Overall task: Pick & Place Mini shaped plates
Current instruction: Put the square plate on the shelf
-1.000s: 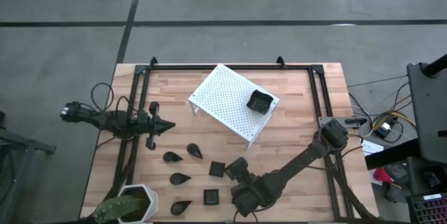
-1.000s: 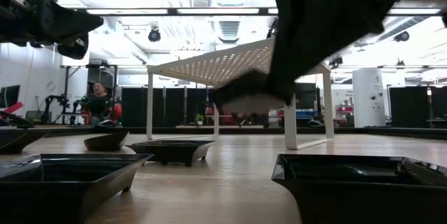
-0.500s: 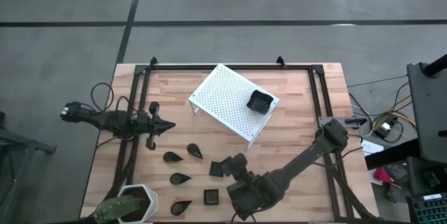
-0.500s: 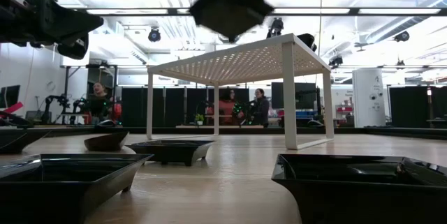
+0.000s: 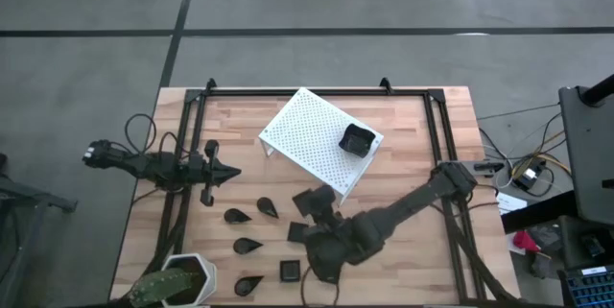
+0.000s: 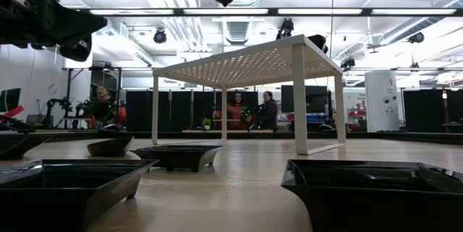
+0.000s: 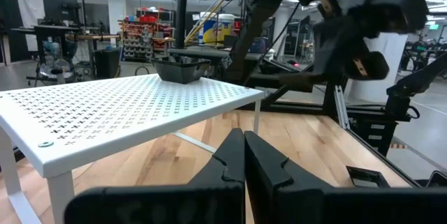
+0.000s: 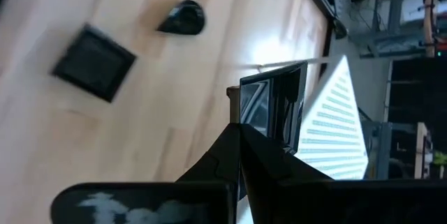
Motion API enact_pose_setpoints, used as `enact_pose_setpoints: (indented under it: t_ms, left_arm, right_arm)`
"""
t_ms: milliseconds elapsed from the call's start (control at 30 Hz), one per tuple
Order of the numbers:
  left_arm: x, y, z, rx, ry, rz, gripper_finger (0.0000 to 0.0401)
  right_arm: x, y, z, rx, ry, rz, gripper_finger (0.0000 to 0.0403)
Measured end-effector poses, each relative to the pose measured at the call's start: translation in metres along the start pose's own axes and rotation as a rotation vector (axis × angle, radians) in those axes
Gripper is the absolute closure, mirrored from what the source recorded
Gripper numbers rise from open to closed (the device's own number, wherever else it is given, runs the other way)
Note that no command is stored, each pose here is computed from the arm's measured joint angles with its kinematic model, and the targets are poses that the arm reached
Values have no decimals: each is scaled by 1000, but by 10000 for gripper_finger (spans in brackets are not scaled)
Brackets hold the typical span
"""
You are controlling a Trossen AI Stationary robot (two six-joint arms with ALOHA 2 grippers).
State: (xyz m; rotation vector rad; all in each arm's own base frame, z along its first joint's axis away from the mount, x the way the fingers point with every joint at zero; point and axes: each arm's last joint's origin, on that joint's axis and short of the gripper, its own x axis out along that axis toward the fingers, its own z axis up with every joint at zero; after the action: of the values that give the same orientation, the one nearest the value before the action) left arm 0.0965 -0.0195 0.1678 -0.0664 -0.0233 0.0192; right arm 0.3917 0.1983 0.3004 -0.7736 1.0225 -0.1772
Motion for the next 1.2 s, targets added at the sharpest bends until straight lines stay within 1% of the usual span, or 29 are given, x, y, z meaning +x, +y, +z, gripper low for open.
enact_pose_setpoints:
  t_ms: [200,333,567,733,800,1033,1200]
  left_arm:
    - [0,0,0,0,0,0,401]
    - [0,0,0,0,0,0,401]
    - [0,0,0,0,0,0,401]
    - [0,0,0,0,0,0,401]
    - [0,0,0,0,0,0,401]
    - [0,0,0,0,0,0,401]
    - [0,0,0,0,0,0,401]
  right_arm:
    - [15,-34,-3,48,50,-21,395]
    - [26,-52,-10,29,106,-28,395]
    - [54,-90,-22,153,174,-40,395]
    - [79,-122,-38,321,238,-21,395]
    - [87,-132,-44,354,257,-26,395]
    - [101,-152,-57,395,303,-36,395]
    - [108,-157,-62,419,320,-45,395]
